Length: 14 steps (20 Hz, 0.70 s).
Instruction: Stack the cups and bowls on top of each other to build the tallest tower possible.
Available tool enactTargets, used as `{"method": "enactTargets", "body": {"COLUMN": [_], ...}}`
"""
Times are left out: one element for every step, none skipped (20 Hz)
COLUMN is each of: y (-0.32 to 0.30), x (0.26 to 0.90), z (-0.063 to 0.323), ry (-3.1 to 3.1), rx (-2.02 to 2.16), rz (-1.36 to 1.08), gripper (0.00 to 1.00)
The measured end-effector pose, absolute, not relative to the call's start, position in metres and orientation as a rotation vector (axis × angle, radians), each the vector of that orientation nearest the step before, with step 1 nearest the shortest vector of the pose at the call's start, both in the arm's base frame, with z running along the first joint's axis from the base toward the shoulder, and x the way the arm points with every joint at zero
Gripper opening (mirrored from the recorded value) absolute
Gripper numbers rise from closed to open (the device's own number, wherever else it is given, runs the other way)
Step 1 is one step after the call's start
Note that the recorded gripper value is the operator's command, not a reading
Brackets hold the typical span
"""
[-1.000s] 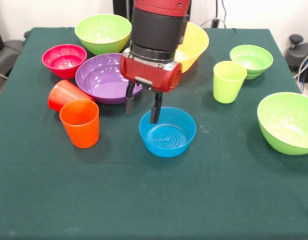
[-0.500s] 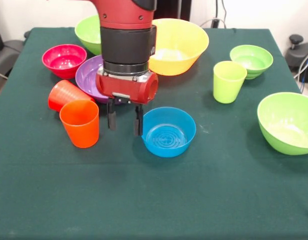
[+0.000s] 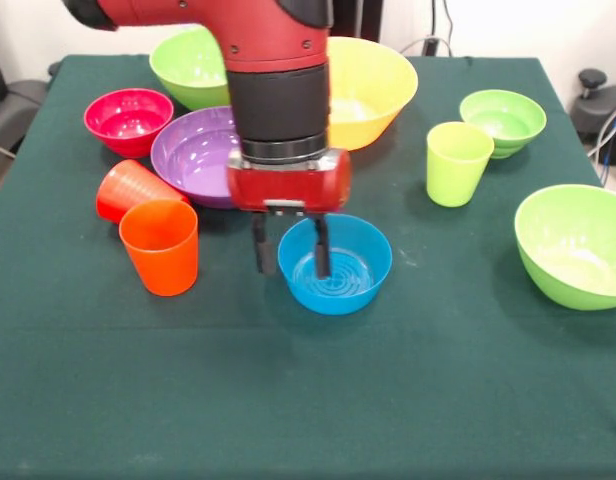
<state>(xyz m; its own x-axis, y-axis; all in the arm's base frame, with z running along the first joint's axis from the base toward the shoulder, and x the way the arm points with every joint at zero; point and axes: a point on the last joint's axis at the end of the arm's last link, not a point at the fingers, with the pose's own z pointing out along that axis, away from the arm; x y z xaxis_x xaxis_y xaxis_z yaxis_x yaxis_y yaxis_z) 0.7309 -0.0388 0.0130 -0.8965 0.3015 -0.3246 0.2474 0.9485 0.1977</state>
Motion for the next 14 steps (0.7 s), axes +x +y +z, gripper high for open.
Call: {"method": "enactTargets", "body": {"y": [-0.034, -0.033, -0.022, -0.017, -0.011, -0.006, -0.002, 0.0, 0.005, 0.008, 0.01, 0.012, 0.013, 0.012], "x": [0.732, 0.732, 0.734, 0.735, 0.735, 0.735, 0.735, 0.736, 0.737, 0.738, 0.739, 0.741, 0.741, 0.741], "z": [0.014, 0.014, 0.016, 0.017, 0.017, 0.018, 0.018, 0.019, 0.021, 0.022, 0.023, 0.025, 0.026, 0.027], "ry": [2.745, 2.745, 2.742, 2.741, 2.741, 2.74, 2.738, 2.737, 2.732, 2.728, 2.725, 2.716, 2.713, 2.712], "rx": [0.382, 0.379, 0.348, 0.337, 0.325, 0.314, 0.306, 0.303, 0.292, 0.285, 0.281, 0.273, 0.27, 0.267], "rz": [0.223, 0.226, 0.247, 0.258, 0.268, 0.279, 0.287, 0.292, 0.309, 0.32, 0.327, 0.345, 0.352, 0.357], "gripper": [1.0, 1.0, 1.0, 1.0, 1.0, 1.0, 1.0, 1.0, 1.0, 1.0, 1.0, 1.0, 1.0, 1.0]}}
